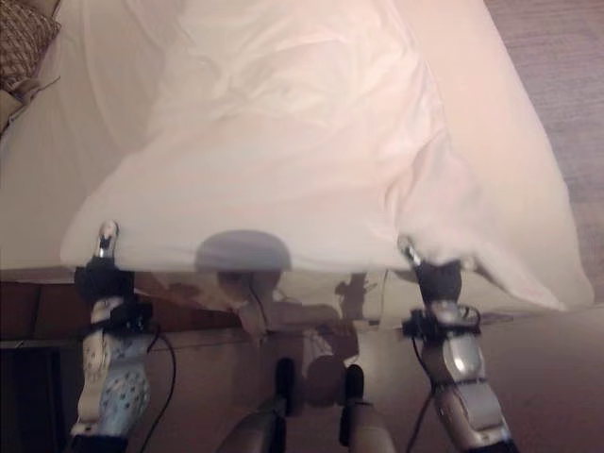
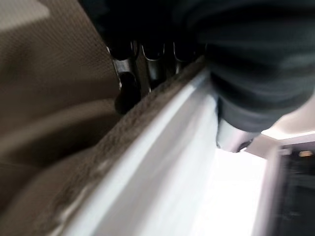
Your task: Make the bed
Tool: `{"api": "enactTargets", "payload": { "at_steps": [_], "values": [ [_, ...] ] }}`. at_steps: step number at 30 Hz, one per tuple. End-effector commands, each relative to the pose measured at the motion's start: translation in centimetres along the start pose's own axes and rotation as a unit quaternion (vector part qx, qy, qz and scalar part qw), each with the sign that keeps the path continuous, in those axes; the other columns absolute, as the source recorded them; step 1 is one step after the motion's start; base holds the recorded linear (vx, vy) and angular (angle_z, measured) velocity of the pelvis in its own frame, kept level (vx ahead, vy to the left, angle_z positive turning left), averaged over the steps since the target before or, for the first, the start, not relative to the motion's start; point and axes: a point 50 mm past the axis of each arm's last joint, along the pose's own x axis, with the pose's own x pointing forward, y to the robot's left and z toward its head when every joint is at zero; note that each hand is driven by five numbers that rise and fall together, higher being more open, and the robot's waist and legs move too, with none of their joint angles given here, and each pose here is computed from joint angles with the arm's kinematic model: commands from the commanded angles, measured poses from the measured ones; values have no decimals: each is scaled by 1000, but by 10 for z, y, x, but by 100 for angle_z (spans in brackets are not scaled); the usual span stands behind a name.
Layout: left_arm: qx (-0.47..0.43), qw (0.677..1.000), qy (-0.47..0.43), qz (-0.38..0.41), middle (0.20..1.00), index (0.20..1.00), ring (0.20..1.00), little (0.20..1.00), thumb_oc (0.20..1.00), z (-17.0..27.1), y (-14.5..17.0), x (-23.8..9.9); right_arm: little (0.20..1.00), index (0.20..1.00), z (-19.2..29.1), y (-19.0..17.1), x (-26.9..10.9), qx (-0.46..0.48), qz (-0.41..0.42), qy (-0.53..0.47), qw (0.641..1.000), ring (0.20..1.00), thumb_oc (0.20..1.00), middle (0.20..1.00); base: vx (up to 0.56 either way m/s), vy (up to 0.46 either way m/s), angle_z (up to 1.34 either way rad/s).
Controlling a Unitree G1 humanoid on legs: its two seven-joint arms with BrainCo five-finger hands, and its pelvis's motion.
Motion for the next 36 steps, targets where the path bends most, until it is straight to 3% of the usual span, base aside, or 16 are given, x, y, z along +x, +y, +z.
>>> {"api": "enactTargets", "payload": {
  "at_steps": [1, 4, 6, 10, 11, 14, 17, 21, 22, 23, 24, 28, 29, 30, 31, 36],
  "values": [
    [75, 991, -104, 43, 200, 200, 200, 200, 200, 51, 39, 1, 200, 200, -8, -26, -5, -43, -18, 27, 999, 200, 200, 200, -8, -10, 7],
    [142, 988, -16, 58, 200, 200, 200, 200, 200, 18, 57, -12, 200, 200, -54, -45, -24, -179, 8, 165, 970, 200, 200, 200, -13, -7, 5],
    [142, 988, -17, 58, 200, 200, 200, 200, 200, 18, 57, -12, 200, 200, -54, -45, -24, -179, 8, 165, 970, 200, 200, 200, -8, -4, 4],
    [267, 951, 140, 73, 200, 200, 200, 200, 200, -41, 87, -38, 200, 200, -102, -66, -53, -225, -36, 287, 930, 200, 200, 200, -10, -7, 8],
    [341, 919, 187, 59, 200, 200, 200, 200, 200, -57, 95, -49, 200, 200, -115, -69, -62, -209, -55, 315, 924, 200, 200, 200, -2, -8, 16],
    [382, 887, 249, 73, 200, 200, 200, 200, 200, -79, 109, -64, 200, 200, -130, -68, -71, -199, -76, 347, 913, 200, 200, 200, -2, 1, 5],
    [473, 806, 344, 91, 200, 200, 200, 200, 200, -105, 133, -93, 200, 200, -152, -64, -86, -185, -97, 400, 892, 200, 200, 200, 0, 0, 0],
    [513, 750, 409, 87, 200, 200, 200, 200, 200, -116, 146, -112, 200, 200, -165, -65, -100, -165, -132, 442, 872, 200, 200, 200, 3, 1, 1],
    [518, 741, 419, 83, 200, 200, 200, 200, 200, -118, 147, -116, 454, 454, -168, -63, -101, -162, -132, 447, 870, 454, 454, 454, 0, 0, 0],
    [523, 731, 430, 86, 200, 200, 200, 200, 200, -118, 150, -120, 561, 561, -170, -64, -105, -162, -139, 457, 863, 561, 561, 561, 0, 0, 0],
    [525, 719, 448, 86, 200, 200, 200, 200, 200, -120, 153, -128, 1000, 1000, -173, -65, -112, -166, -145, 474, 853, 1000, 1000, 1000, 0, 0, 0],
    [530, 698, 475, 78, 200, 200, 200, 200, 200, -120, 158, -141, 1000, 1000, -175, -66, -119, -170, -151, 486, 844, 1000, 1000, 1000, 15, 5, 2],
    [532, 696, 477, 75, 429, 429, 429, 429, 429, -120, 159, -143, 1000, 1000, -176, -66, -120, -167, -151, 488, 843, 1000, 1000, 1000, 18, 2, 4],
    [532, 696, 477, 75, 586, 586, 586, 586, 586, -120, 159, -143, 1000, 1000, -176, -66, -120, -167, -151, 488, 843, 1000, 1000, 1000, 32, -7, 3],
    [530, 690, 486, 76, 1000, 1000, 1000, 1000, 1000, -119, 161, -150, 1000, 1000, -176, -68, -126, -163, -156, 494, 840, 1000, 1000, 1000, 0, 0, 0],
    [523, 679, 510, 75, 1000, 1000, 1000, 1000, 1000, -118, 164, -166, 1000, 1000, -175, -73, -134, -164, -165, 502, 833, 1000, 1000, 1000, 29, -10, 2]
  ]
}}
